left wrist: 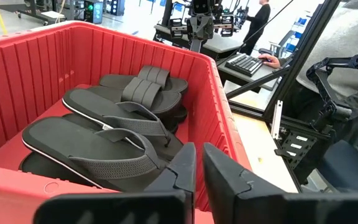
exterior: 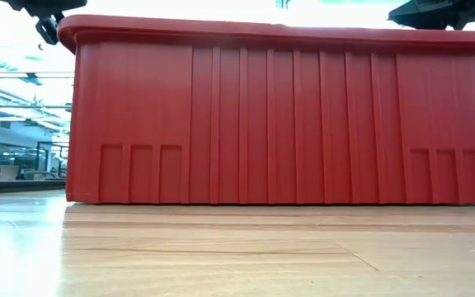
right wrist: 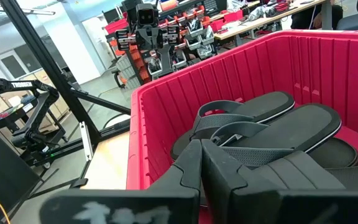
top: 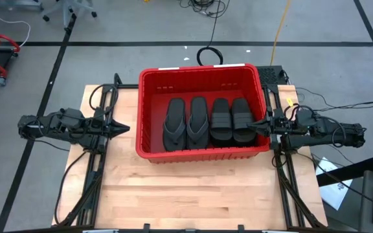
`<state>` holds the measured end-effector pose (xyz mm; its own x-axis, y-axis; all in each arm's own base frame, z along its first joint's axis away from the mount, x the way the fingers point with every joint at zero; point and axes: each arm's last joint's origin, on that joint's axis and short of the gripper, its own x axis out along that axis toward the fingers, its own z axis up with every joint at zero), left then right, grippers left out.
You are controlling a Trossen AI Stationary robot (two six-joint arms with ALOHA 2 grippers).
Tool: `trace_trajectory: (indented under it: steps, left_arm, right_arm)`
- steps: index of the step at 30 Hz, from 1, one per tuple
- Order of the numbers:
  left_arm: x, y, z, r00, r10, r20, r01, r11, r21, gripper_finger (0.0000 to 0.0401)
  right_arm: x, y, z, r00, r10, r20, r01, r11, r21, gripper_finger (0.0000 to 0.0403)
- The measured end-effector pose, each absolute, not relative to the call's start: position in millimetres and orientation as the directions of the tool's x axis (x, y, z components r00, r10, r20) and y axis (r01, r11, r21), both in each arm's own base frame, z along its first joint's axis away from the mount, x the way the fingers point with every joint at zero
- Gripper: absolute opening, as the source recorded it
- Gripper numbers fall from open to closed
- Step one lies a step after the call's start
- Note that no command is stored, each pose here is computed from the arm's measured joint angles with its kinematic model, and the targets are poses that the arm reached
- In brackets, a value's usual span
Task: Pick and place slides into bin
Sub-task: Return to Home Position
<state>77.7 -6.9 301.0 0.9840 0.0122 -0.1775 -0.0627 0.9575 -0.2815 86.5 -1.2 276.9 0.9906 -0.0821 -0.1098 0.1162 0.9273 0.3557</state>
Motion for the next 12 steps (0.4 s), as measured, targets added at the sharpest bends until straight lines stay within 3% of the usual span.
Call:
trace_trajectory:
  steps: [12]
  left_arm:
    - [77.6,-6.8,301.0,0.984,0.012,-0.177,-0.063,0.958,-0.281,0.002]
  right_arm:
    - [86.5,-1.1,276.9,0.991,-0.082,-0.11,0.116,0.927,0.356,0.0]
